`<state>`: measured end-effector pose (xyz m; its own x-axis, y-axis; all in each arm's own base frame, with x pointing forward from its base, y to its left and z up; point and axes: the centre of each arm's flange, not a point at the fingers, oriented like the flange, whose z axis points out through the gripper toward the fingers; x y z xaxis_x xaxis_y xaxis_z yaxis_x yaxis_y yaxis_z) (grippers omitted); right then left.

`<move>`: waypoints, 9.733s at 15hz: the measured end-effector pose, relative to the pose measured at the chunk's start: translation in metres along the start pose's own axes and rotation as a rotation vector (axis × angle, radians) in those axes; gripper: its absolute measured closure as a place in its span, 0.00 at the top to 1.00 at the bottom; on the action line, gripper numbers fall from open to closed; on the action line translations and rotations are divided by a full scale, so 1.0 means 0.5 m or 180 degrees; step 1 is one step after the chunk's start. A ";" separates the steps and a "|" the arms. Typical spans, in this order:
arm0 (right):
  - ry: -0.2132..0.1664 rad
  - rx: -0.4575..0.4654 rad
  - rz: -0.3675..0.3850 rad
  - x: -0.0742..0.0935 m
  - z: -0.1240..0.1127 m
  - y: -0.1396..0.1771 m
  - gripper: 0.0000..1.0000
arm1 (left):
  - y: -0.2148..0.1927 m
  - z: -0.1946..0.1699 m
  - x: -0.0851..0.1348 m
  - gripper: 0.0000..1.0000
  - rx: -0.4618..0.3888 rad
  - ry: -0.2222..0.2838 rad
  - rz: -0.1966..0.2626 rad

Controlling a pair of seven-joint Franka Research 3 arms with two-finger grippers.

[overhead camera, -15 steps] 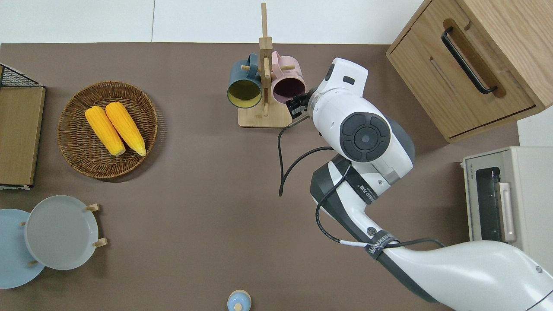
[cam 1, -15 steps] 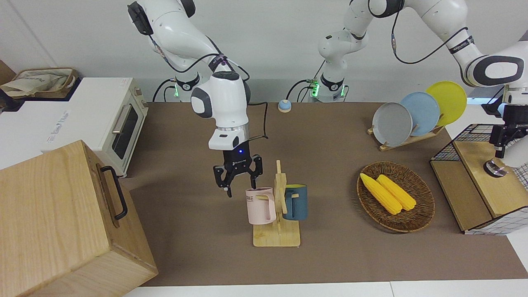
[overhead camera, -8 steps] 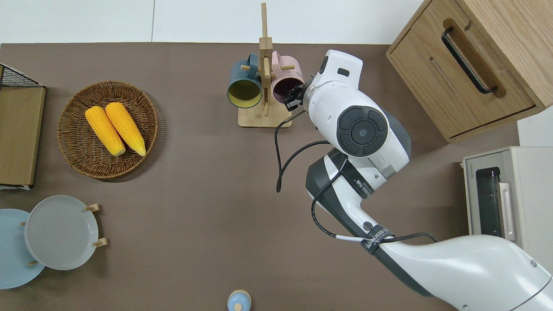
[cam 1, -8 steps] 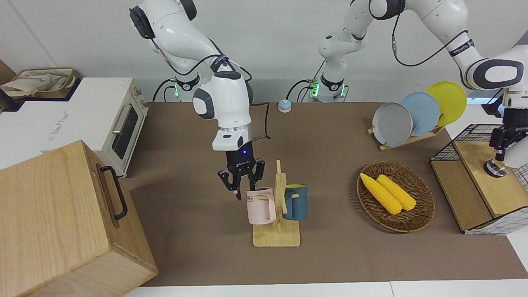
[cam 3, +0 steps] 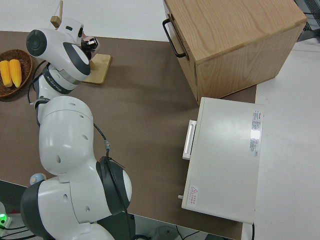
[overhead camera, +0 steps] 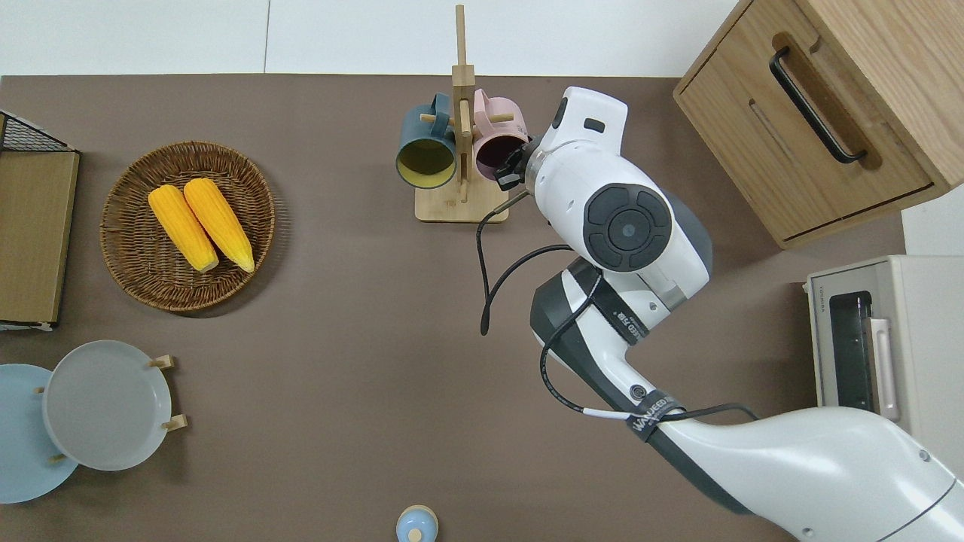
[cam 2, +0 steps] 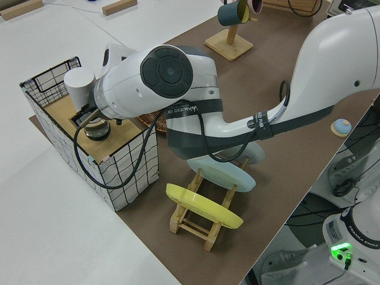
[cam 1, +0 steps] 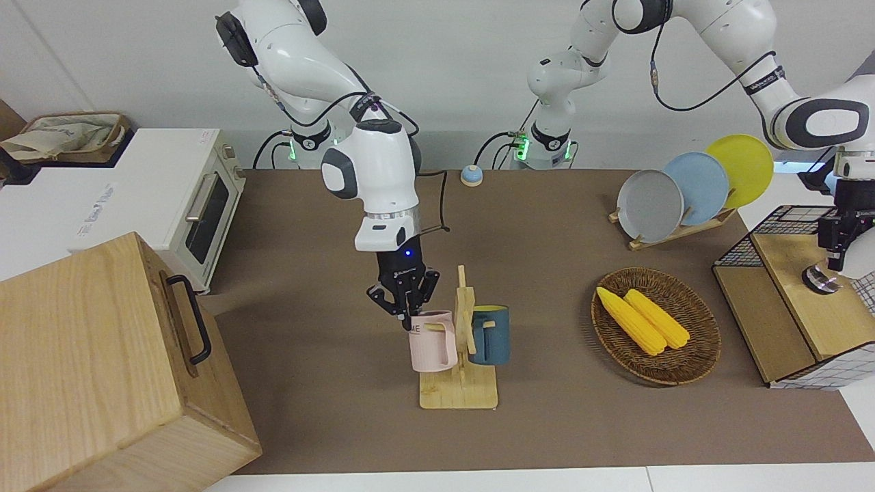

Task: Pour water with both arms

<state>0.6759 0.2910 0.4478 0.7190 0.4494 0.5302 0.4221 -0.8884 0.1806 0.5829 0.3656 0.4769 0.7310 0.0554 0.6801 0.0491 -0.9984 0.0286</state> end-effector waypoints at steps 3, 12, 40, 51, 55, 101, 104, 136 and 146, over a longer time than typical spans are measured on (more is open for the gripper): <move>-0.0001 -0.0027 -0.0097 0.000 0.001 0.007 0.07 | 0.000 0.000 0.000 0.64 0.0000 0.0000 0.0000; 0.0006 -0.0059 -0.0128 0.002 0.003 0.020 0.05 | -0.007 -0.017 0.024 0.64 0.0038 0.0077 0.0022; -0.0379 -0.0403 -0.0013 -0.012 -0.091 0.204 0.05 | 0.040 -0.161 0.161 0.64 0.0238 -0.0081 -0.0268; -0.1017 -0.0343 0.0071 -0.067 -0.135 0.245 0.05 | 0.163 -0.201 0.186 0.64 0.0231 -0.0336 -0.0260; -0.1671 -0.0325 0.0129 -0.132 -0.160 0.224 0.05 | 0.218 -0.205 0.160 0.64 0.0219 -0.0480 -0.0268; -0.2410 0.0796 0.3153 -0.162 0.011 -0.518 0.05 | 0.865 -0.223 -0.268 0.64 -0.0281 -0.1433 0.0591; -0.2393 0.0797 0.3182 -0.156 0.010 -0.514 0.14 | 0.869 -0.215 -0.286 0.64 -0.0287 -0.1490 0.0610; -0.1994 0.0414 0.2414 -0.105 -0.370 0.223 0.99 | 0.982 -0.216 -0.397 0.64 -0.0442 -0.2091 0.1066; -0.1952 0.0226 0.1527 -0.203 -0.467 0.433 0.99 | 0.997 -0.158 -0.444 0.64 -0.0427 -0.2377 0.1136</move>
<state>0.5654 0.0313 0.6265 0.9998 0.0079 -0.0193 0.0075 -0.9998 -0.0169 0.3916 -0.1456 0.3980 0.9482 -0.3177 0.0023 -0.3176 -0.9479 0.0225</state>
